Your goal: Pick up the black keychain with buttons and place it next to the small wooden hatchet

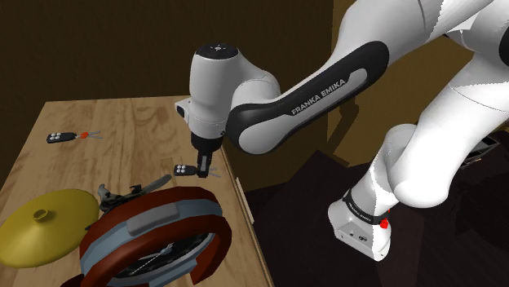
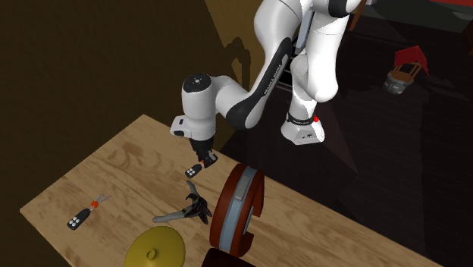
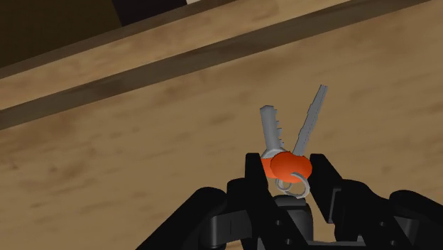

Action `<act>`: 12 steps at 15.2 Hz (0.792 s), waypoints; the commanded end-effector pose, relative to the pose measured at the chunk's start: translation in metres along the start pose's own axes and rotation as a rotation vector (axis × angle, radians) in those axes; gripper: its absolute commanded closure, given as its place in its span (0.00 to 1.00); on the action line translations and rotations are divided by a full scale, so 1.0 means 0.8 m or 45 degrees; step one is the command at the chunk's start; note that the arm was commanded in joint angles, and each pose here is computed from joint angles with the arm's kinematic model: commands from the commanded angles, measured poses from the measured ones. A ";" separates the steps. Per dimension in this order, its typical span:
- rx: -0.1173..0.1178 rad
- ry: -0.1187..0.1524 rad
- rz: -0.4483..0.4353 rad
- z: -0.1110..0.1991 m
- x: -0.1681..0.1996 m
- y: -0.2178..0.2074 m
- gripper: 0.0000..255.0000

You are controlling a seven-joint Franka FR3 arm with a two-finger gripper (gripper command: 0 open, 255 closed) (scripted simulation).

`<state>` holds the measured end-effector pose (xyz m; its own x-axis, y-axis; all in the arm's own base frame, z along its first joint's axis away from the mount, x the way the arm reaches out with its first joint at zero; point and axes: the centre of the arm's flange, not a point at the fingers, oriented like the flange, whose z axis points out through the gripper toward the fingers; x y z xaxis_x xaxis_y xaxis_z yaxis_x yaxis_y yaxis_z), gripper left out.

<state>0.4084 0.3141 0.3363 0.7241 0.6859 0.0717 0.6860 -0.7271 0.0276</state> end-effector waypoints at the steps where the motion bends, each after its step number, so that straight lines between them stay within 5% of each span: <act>1: 0.000 -0.002 0.001 0.000 -0.001 0.001 1.00; 12: 0.000 -0.002 0.001 -0.044 0.003 0.002 1.00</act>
<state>0.4087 0.3144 0.3665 0.7250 0.6851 0.0705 0.6852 -0.7279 0.0276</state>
